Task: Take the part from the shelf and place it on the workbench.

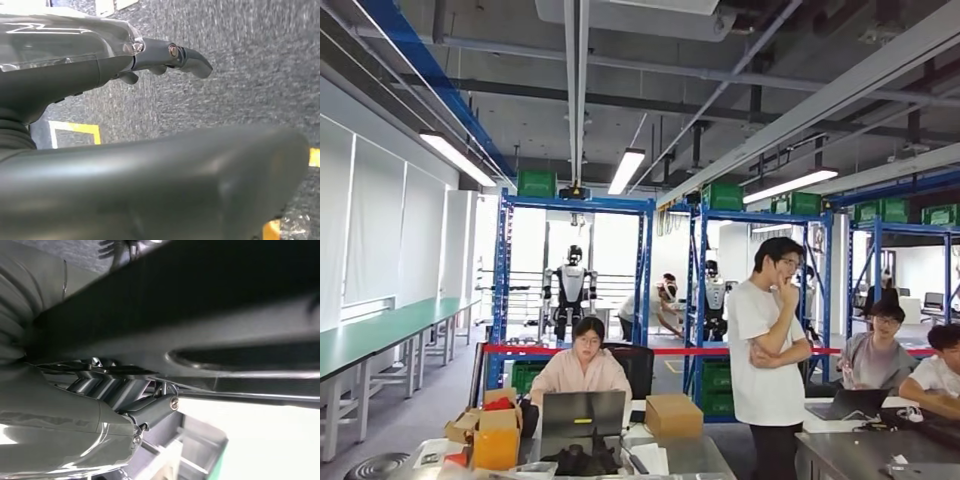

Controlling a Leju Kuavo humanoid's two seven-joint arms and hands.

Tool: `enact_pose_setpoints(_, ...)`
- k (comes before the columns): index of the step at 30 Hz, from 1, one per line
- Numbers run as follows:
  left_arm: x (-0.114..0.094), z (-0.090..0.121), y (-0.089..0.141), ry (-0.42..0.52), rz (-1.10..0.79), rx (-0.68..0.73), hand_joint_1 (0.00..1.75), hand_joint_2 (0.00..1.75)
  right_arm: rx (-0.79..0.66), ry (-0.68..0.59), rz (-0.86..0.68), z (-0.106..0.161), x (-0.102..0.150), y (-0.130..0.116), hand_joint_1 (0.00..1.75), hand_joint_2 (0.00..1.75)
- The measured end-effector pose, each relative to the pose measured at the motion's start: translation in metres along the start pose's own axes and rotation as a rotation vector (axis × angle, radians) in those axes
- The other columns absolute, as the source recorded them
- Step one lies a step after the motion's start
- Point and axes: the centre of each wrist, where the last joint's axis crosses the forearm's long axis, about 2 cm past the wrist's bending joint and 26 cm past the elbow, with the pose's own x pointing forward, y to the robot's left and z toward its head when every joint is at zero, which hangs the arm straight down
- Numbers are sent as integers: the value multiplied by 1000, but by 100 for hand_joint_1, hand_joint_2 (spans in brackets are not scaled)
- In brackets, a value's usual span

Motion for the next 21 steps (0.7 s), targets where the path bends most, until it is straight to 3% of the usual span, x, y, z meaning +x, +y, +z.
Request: enact_pose_setpoints(21,4,-1,-2,-10,-8,-6,0,175,-6,-17,1,-3,2,0,175,175)
